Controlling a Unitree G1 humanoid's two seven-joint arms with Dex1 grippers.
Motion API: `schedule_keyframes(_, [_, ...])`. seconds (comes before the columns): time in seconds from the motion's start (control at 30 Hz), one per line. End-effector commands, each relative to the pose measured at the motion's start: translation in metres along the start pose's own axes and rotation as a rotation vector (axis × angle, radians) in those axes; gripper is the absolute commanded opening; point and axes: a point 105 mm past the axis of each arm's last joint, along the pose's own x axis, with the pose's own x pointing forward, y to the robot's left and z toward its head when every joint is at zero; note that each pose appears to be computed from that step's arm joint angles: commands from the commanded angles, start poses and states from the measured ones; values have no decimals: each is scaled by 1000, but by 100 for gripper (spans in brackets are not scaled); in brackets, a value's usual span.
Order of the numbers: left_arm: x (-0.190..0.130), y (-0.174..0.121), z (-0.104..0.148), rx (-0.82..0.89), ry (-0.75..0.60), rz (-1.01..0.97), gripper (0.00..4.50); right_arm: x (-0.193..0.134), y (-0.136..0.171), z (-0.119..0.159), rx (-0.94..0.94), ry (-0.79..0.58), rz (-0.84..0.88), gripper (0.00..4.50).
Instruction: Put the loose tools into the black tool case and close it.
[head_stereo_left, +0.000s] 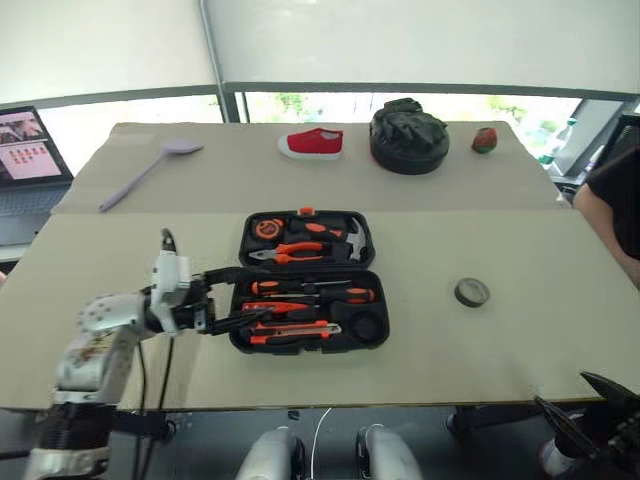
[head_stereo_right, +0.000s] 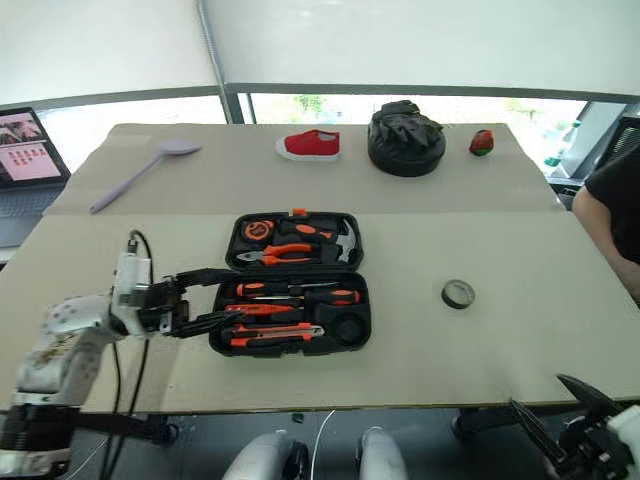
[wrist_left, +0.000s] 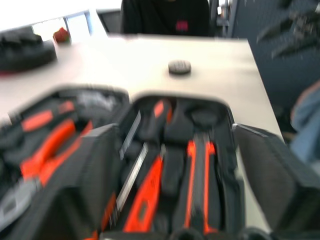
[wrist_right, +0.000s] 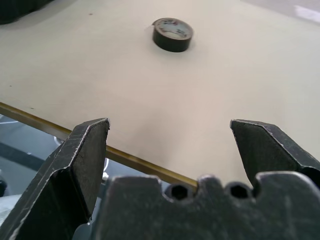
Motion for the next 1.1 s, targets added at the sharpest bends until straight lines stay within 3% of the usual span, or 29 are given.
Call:
schedule_keyframes(0.03, [0,2,9,30,-35,-12,445,18,-6,22,-94,-48,17,450])
schedule_keyframes(0.17, [15,-6,26,17,-118,-79,445,52,-14,44,-177,2,118,450])
schedule_keyframes(0.33, [41,-16,41,35,-181,-118,445,104,-28,69,-301,189,335,450])
schedule_keyframes(0.5, [50,-24,42,32,-188,-134,445,125,-29,55,-270,351,455,450])
schedule_keyframes(0.67, [50,-29,40,35,-180,-150,445,150,-33,42,-317,399,473,450])
schedule_keyframes(0.77, [50,-30,41,35,-180,-146,450,163,-26,40,-375,377,519,373])
schedule_keyframes(0.93, [46,-30,40,29,-172,-124,450,174,-24,41,-441,376,529,203])
schedule_keyframes(1.1, [43,-33,37,26,-164,-111,450,167,-34,49,-491,412,481,203])
